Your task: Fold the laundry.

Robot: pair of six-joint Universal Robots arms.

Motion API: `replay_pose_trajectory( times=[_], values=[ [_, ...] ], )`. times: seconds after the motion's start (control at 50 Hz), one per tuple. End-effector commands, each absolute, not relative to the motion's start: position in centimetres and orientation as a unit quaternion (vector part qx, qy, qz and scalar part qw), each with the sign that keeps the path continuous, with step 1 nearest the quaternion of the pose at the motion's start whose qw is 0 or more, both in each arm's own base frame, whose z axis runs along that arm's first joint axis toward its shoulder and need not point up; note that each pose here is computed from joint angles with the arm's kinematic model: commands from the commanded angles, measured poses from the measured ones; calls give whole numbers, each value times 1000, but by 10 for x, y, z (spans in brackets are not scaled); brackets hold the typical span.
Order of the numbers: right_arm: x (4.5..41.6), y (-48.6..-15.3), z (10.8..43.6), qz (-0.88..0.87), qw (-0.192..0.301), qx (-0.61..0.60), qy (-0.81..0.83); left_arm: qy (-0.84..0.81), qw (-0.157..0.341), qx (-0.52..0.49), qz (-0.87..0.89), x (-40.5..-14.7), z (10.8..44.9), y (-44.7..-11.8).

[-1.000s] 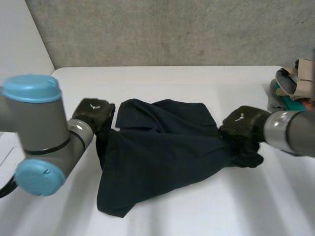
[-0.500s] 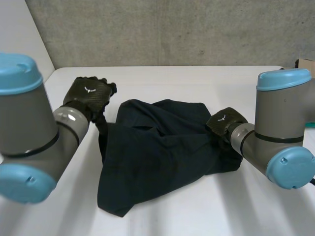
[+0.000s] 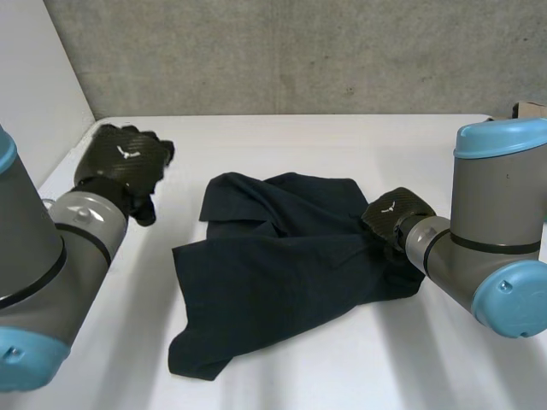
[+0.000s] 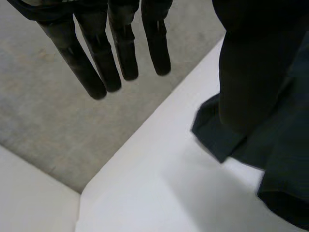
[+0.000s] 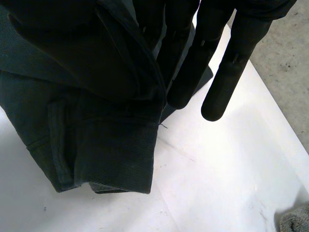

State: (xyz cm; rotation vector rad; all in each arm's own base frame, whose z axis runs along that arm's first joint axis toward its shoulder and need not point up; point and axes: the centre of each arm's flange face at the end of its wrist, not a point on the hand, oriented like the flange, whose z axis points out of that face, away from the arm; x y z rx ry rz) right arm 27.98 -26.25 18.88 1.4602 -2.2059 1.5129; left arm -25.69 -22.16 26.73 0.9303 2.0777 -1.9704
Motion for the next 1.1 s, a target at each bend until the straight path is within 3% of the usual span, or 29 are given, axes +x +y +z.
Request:
replay_pose_trajectory(
  times=[0.02, 0.12, 0.26, 0.42, 0.66, 0.74, 0.82, 0.9, 0.92, 0.98, 1.0, 1.1],
  values=[
    [280, -262, 189, 496, 48, 479, -723, 710, -16, 354, -608, -269, 252, -182],
    [280, -262, 190, 497, 47, 478, -722, 752, -46, 368, -545, -279, 214, -175],
    [278, -260, 192, 498, 44, 477, -723, 770, -7, 387, -507, -286, 170, -196],
    [277, -261, 191, 498, 44, 475, -725, 758, 21, 412, -506, -298, 142, -217],
    [280, -263, 188, 502, 44, 475, -721, 738, 46, 423, -524, -313, 127, -237],
    [285, -267, 189, 515, 45, 475, -712, 722, 65, 412, -552, -315, 136, -252],
    [296, -280, 198, 548, 50, 470, -690, 692, 84, 372, -613, -318, 174, -281],
    [312, -306, 231, 628, 59, 437, -641, 639, 91, 312, -697, -317, 241, -314],
    [317, -318, 253, 673, 62, 410, -612, 610, 95, 285, -733, -316, 273, -326],
    [324, -333, 295, 747, 60, 355, -559, 557, 98, 232, -791, -309, 331, -342],
    [327, -340, 321, 790, 55, 316, -523, 522, 96, 195, -825, -303, 367, -348],
    [327, -347, 392, 893, 36, 210, -396, 424, 67, 92, -899, -280, 456, -344]
  ],
)
